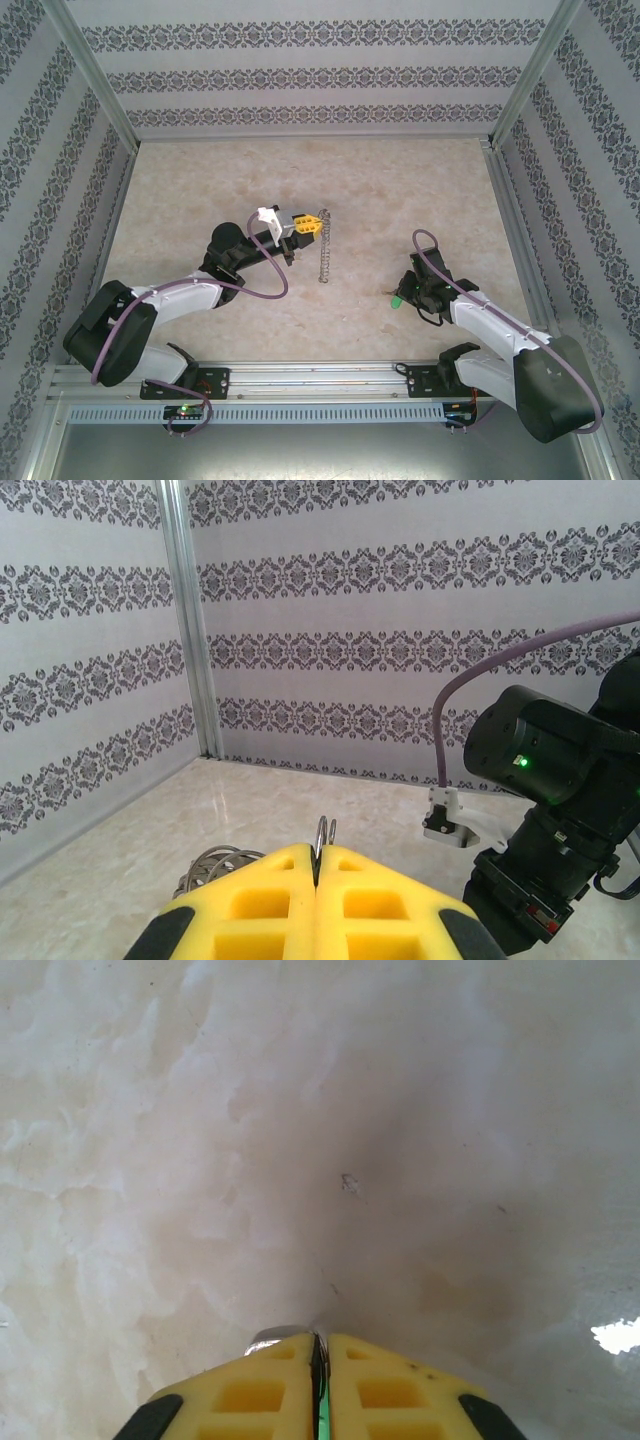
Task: Put the keys on the keyring
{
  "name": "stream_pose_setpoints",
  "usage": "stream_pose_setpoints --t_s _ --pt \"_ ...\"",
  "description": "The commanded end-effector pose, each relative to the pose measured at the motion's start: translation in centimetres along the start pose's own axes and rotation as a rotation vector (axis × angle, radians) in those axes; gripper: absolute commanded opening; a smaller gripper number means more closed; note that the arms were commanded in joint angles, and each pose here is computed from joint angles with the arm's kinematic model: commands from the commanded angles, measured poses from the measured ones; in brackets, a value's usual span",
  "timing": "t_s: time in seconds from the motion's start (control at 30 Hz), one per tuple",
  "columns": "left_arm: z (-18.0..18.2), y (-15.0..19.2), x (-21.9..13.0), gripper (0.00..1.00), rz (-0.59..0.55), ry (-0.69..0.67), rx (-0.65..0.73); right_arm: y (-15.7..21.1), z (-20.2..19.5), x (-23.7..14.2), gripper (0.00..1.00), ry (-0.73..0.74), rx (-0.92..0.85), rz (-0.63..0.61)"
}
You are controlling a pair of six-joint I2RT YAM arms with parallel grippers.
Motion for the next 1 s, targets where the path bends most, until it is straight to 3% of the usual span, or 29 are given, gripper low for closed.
stream_pose_setpoints --t_s 0.0,0.17,0.33,0.67,0.97 --pt "-0.5 -1.6 0.5 0.0 -0.083 0.041 0.035 -0.1 0.5 0.1 0.11 -0.054 -0.037 -0.026" --pt "-0.5 -1.4 0.6 0.0 -0.074 0.04 0.029 -0.7 1.3 -0.6 0.0 -0.156 -0.068 -0.083" --pt "-0.3 -1.4 0.8 0.0 -0.061 0.041 0.016 -1.9 2.4 -2.1 0.0 -0.247 -0.124 -0.143" --pt "-0.3 -1.4 1.2 0.0 -0.011 0.052 -0.017 -5.3 7.2 -7.5 0.0 -0.607 -0.393 -0.324" --pt "-1.0 -1.0 2.3 0.0 0.066 0.089 -0.017 -5.7 9.2 -11.1 0.0 -0.84 -0.614 -0.473"
Point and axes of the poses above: each hand's point on the last joint's axis, 136 mm out from that joint toward the fingers, its own x axis out along the fingers, its own z axis along the line the jaws close on, y = z × x, the point moved 10 cm from there along -x, back along the fingers, and after that the axes turned 5 degrees about -x, right-handed, at the moved point
